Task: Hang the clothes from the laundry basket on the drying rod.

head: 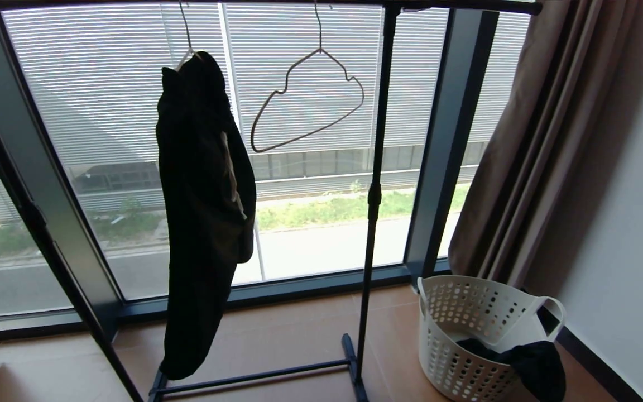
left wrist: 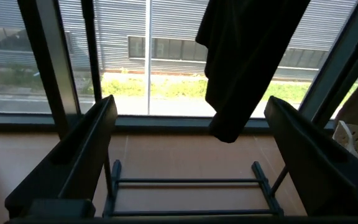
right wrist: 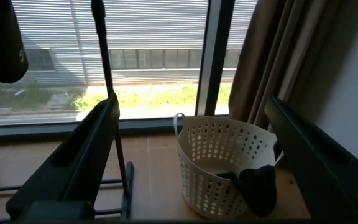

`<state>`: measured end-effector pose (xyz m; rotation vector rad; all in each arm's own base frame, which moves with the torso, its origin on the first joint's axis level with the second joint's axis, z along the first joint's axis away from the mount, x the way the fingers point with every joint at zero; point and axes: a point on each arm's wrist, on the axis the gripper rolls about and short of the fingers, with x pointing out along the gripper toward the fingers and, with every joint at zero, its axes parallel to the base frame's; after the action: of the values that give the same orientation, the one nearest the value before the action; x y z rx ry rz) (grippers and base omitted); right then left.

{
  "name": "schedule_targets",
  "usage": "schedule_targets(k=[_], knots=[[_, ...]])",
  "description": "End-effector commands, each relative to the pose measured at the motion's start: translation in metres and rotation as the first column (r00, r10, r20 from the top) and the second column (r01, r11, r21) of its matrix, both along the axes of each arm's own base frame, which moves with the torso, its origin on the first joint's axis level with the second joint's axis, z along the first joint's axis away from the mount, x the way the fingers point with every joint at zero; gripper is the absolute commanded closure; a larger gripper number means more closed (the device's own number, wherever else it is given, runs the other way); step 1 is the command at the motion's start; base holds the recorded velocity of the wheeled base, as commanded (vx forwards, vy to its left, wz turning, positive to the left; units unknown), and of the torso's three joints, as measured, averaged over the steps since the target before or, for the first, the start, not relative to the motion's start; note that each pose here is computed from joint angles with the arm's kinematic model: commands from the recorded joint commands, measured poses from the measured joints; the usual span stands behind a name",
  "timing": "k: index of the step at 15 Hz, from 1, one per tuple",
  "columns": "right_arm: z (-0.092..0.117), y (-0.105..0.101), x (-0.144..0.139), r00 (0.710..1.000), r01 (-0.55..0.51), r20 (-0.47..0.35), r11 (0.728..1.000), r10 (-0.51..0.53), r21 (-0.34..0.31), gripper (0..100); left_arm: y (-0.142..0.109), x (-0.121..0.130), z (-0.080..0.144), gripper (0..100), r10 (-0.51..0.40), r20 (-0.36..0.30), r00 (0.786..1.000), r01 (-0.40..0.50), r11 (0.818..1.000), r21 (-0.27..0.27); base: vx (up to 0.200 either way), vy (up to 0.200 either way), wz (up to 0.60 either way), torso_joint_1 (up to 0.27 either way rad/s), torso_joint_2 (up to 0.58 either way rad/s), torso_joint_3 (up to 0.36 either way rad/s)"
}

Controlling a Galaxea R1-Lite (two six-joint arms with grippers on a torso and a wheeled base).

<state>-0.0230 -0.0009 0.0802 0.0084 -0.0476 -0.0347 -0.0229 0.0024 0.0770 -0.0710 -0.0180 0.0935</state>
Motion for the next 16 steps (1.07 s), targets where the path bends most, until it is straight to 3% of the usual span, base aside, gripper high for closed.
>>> schedule_targets(k=[1,3,5,16], knots=[[0.0,0.0,0.0001,1.0,0.0,-0.001,1.0,0.0,0.0,0,0.0,0.0,0.0,0,0.0,0.001,1.0,0.0,1.0,0.0,0.0,0.0,-0.6,0.002,0.01,0.002],[0.0,0.0,0.0001,1.0,0.0,-0.001,1.0,0.0,0.0,0,0.0,0.0,0.0,0,0.0,0.001,1.0,0.0,1.0,0.0,0.0,0.0,-0.6,0.005,0.0,0.01],[0.0,0.0,0.0001,1.0,0.0,-0.001,1.0,0.0,0.0,0,0.0,0.0,0.0,0,0.0,0.001,1.0,0.0,1.0,0.0,0.0,0.0,0.0,0.0,0.0,0.0],[0.0,0.0,0.0001,1.0,0.0,-0.001,1.0,0.0,0.002,0,0.0,0.0,0.0,0,0.0,0.001,1.0,0.0,1.0,0.0,0.0,-0.2,0.0,0.001,0.0,0.001]])
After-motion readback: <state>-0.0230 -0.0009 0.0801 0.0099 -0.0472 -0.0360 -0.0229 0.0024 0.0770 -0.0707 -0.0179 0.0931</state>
